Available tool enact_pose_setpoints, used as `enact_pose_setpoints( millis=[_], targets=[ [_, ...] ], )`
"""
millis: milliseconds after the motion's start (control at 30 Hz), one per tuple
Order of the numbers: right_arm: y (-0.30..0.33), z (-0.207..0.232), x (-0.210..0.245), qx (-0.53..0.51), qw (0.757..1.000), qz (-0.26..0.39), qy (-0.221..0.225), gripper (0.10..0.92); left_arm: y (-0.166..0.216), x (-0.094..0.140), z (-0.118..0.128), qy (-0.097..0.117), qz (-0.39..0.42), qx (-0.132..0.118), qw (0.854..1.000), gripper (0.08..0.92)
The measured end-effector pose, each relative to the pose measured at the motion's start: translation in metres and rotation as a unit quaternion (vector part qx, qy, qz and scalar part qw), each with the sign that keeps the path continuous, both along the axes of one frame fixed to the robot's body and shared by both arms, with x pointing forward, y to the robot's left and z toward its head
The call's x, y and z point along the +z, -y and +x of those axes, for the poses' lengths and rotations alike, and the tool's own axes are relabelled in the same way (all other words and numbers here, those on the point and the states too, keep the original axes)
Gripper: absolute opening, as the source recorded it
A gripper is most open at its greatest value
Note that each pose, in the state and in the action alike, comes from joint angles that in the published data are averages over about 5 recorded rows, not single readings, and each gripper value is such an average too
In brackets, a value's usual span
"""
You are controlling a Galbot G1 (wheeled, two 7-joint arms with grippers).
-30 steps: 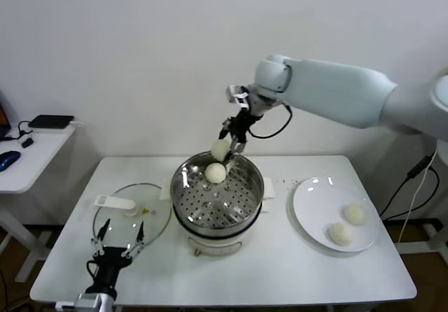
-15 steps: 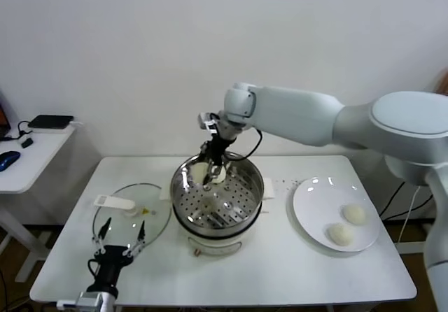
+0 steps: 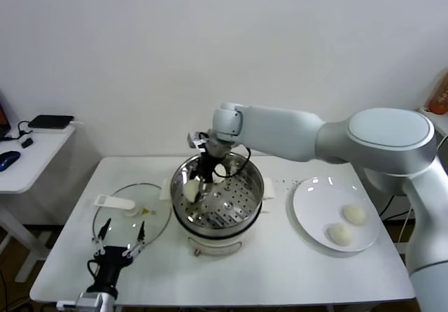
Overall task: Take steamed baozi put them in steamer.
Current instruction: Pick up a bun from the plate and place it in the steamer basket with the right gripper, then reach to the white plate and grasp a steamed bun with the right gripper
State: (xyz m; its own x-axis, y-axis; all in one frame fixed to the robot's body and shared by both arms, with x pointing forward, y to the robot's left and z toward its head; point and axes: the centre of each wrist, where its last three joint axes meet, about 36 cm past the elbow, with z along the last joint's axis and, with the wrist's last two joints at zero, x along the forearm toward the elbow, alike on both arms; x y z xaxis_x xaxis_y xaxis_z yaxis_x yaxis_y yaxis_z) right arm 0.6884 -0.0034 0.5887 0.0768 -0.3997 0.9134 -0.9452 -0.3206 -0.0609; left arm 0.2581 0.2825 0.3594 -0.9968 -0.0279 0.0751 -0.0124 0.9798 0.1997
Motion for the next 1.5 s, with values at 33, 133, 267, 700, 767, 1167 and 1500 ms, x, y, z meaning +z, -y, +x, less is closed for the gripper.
enact_pose_setpoints(
  millis=[33,133,267,700,767,1167,1500],
  targets=[
    [-0.001,0.000,-0.001,0.000,1.000,0.000,0.000,0.729,0.000,0.000,0.000,0.000,0.000,0.000,1.000,0.823],
    [-0.002,0.000,-0.004,0.001,1.000,0.000,-0.001,0.729,0.000,0.000,0.000,0.000,0.000,0.000,1.000,0.823],
    [-0.003,0.000,-0.008,0.003,1.000,-0.001,-0.001,0.730,0.000,0.000,0.000,0.000,0.000,0.000,1.000,0.823],
    [-0.002,0.001,-0.010,0.006,1.000,0.000,0.004,0.822,0.001,-0.001,0.001,0.000,-0.001,-0.001,1.000,0.823],
    [0.000,0.002,-0.007,0.007,1.000,0.001,0.004,0.823,0.001,0.000,0.001,0.000,-0.001,0.000,1.000,0.823],
    [0.046,0.004,0.046,0.012,1.000,-0.003,0.009,0.823,0.001,-0.001,-0.002,-0.002,0.000,-0.001,1.000,0.823],
    [0.158,-0.001,0.099,-0.020,0.999,-0.033,0.031,0.823,0.004,0.002,0.000,-0.003,0.002,-0.006,1.000,0.823]
  ],
)
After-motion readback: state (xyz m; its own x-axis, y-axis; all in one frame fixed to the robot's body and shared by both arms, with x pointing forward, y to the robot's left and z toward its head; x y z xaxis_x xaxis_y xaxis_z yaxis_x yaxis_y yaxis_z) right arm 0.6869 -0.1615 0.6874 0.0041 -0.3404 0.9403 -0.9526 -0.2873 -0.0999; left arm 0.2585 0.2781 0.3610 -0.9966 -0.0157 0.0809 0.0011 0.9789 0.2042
